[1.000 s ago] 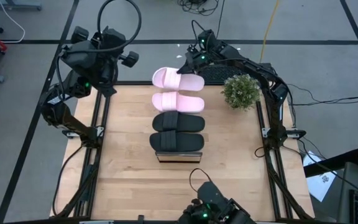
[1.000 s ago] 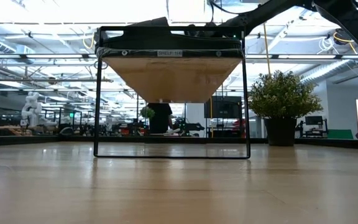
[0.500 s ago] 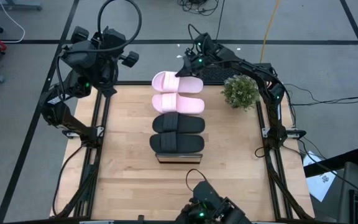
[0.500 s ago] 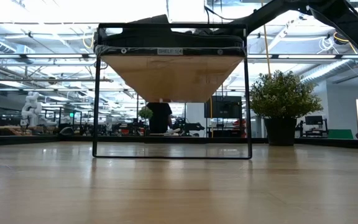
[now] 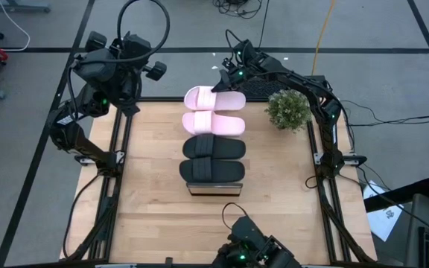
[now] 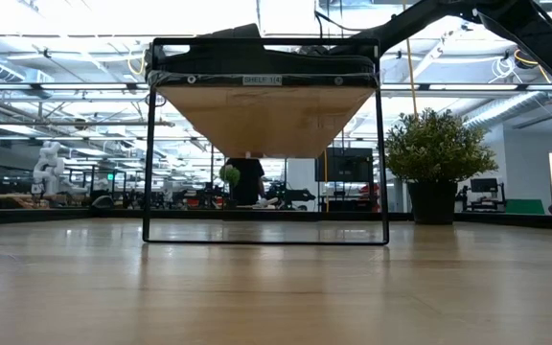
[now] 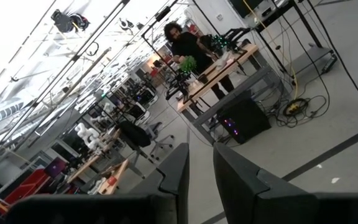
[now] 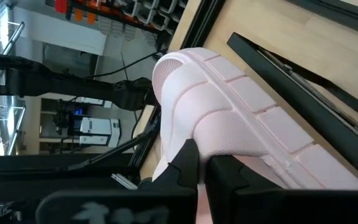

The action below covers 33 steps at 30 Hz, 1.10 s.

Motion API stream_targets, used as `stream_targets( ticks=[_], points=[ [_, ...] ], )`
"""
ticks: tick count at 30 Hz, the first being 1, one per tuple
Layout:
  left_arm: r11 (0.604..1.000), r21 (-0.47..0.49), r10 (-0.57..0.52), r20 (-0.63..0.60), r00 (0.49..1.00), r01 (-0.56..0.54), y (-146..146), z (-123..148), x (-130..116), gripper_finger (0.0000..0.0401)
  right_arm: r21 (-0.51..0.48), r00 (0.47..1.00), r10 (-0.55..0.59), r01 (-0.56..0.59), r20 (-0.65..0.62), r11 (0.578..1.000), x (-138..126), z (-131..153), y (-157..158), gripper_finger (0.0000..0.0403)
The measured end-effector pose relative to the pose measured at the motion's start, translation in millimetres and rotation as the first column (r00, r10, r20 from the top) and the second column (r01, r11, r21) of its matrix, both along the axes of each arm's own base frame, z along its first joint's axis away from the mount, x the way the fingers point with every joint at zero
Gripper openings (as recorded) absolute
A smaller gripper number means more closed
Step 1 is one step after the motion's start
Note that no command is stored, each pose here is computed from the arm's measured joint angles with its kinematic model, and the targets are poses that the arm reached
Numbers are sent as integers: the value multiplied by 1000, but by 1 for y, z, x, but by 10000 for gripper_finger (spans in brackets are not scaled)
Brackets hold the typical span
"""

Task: Pick and place slides into the shelf
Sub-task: Put the pink slide on the shelf

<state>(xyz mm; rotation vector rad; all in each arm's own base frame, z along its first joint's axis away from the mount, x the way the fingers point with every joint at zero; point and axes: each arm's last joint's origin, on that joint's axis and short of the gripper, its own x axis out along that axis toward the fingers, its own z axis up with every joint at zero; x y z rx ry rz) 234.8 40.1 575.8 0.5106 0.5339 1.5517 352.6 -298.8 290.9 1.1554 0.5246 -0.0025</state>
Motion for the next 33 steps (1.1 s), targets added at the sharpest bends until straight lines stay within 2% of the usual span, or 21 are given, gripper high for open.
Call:
stream_targets(
  ticks=[9, 16, 25, 33],
  points=[
    [1000, 0, 0, -3, 1000, 0, 0, 0, 0, 81, -15, 1000, 5, -5, 9, 1000, 0, 1, 0, 8],
    [1000, 0, 0, -3, 1000, 0, 0, 0, 0, 81, -49, 997, 27, -23, 73, 999, 3, 5, -2, 12],
    [1000, -1, 0, -20, 1000, 0, 0, 0, 0, 81, -31, 998, 29, -27, 53, 999, 2, 3, -1, 55],
    [1000, -1, 0, -21, 1000, 0, 0, 0, 0, 81, -24, 999, 38, -37, 31, 999, 1, 1, 0, 58]
  ],
)
